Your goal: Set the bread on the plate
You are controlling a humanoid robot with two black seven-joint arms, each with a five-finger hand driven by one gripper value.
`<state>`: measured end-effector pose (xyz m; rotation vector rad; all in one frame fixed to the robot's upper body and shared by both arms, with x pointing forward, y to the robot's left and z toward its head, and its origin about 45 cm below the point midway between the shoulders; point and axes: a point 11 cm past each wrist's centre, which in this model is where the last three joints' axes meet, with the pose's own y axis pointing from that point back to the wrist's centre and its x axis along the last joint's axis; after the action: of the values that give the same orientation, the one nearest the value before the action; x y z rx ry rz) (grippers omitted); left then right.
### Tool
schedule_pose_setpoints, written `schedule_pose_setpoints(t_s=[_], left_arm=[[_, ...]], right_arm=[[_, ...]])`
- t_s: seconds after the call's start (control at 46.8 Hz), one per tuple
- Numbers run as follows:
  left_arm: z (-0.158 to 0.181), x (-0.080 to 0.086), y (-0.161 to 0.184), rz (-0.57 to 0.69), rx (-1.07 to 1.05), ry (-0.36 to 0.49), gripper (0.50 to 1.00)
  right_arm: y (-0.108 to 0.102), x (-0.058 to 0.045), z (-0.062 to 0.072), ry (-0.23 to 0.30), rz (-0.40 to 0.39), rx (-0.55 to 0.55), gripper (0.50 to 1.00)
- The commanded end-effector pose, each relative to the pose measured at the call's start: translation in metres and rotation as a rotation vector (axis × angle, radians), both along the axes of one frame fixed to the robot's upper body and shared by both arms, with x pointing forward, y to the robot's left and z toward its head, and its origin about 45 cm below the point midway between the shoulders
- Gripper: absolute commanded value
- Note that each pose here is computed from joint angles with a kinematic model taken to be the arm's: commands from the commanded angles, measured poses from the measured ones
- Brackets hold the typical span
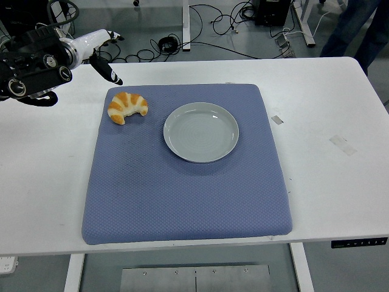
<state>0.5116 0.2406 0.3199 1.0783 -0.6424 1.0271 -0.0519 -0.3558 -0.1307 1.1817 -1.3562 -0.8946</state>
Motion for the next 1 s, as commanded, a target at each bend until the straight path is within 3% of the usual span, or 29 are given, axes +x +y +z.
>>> schedule_pose_setpoints(t_s=[0.0, 0.15, 0.47, 0.684, 0.983], left_arm=[[-0.01, -0.003, 0.01, -0.003, 0.06, 0.032, 0.978], [-0.013, -0.004, 0.02, 0.0, 0.12, 0.039, 0.977], [-0.022, -0.006, 0.006, -0.024, 0.019, 0.023, 0.974], [-0.041, -0.015, -0.008, -0.045, -0.025, 0.114, 0.972], [-0.053, -0.018, -0.002, -0.038, -0.001, 0.138, 0.969]], right_arm=[[0.0, 0.0, 0.0, 0.0, 0.0, 0.0, 1.0], [0.0, 0.0, 0.0, 0.0, 0.0, 0.0, 1.0], [0.0, 0.0, 0.0, 0.0, 0.001, 0.0, 1.0], [0.0, 0.0, 0.0, 0.0, 0.0, 0.0, 1.0], [0.0, 0.0, 0.0, 0.0, 0.0, 0.0, 1.0]])
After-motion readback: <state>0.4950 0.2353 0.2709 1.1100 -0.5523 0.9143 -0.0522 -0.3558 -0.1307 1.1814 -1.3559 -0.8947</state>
